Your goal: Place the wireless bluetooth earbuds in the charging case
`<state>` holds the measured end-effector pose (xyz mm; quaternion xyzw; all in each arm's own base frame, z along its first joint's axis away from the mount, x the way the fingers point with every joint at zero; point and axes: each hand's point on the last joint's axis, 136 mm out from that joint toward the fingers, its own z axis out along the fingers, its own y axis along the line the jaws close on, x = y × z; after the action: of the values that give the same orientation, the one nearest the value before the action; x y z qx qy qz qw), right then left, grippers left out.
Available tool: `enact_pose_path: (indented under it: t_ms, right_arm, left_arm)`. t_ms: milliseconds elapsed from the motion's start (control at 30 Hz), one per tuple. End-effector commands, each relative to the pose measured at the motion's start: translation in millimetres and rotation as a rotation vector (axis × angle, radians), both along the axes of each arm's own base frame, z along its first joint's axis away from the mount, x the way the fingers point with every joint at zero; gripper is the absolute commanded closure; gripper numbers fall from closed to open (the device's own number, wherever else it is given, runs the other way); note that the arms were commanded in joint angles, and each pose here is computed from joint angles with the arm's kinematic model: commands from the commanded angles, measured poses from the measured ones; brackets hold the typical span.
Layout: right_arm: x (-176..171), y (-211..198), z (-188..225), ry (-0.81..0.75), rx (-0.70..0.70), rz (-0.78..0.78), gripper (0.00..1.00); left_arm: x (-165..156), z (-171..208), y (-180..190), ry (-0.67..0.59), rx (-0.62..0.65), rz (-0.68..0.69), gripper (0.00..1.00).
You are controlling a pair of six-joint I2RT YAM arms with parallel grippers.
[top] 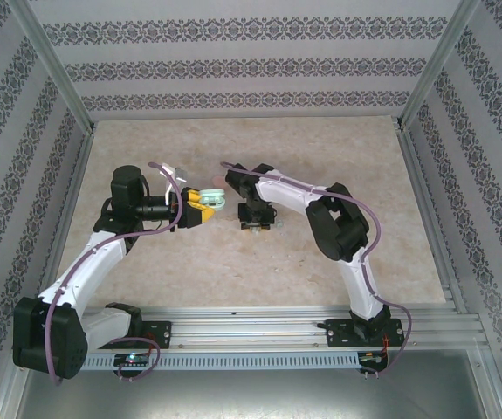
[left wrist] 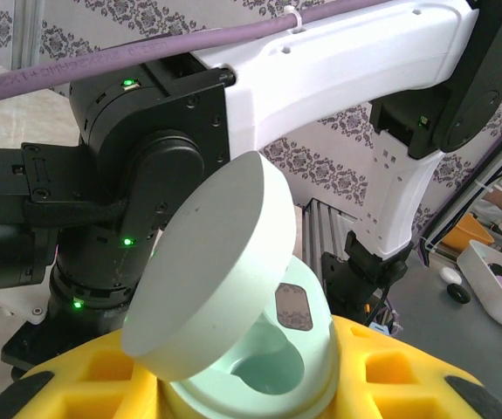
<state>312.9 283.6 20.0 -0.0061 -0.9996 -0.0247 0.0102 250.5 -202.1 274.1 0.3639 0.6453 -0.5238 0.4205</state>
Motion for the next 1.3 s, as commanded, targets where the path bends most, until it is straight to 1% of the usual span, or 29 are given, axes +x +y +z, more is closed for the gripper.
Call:
enact_pose_path:
  t_ms: [0, 367, 700, 933, 1067, 1267]
  right_arm:
    - [-3.3, -6.9, -2.2, 0.002, -0.086, 0.059, 0.63]
    - [-3.8, -12.6, 0.2, -0.013, -0.153, 0.114, 0.65]
    - [1.0, -6.0, -0.7, -0.013, -0.156, 0.144, 0.69]
    - [-2.7, -5.8, -8.8, 0.013, -0.159, 0.146, 0.71]
    - [-4.0, -6.5, -11.8, 0.023, -0.162, 0.146, 0.74]
    - [-3.8, -3.6, -7.7, 0.017, -0.135, 0.142, 0.8]
  left_arm:
    - [-2.9, 7.9, 3.1, -0.049, -0.006, 0.001, 0.86]
    - [-3.2, 8.2, 3.3, -0.047, -0.004, 0.003, 0.86]
    - [-3.0, 7.3, 3.4, -0.045, -0.002, 0.006, 0.86]
    - [-2.9, 6.9, 3.8, -0.044, 0.0, 0.008, 0.86]
    - [-2.8, 6.7, 3.5, -0.045, 0.001, 0.007, 0.86]
    - [-2.4, 7.0, 3.5, -0.046, 0.001, 0.007, 0.86]
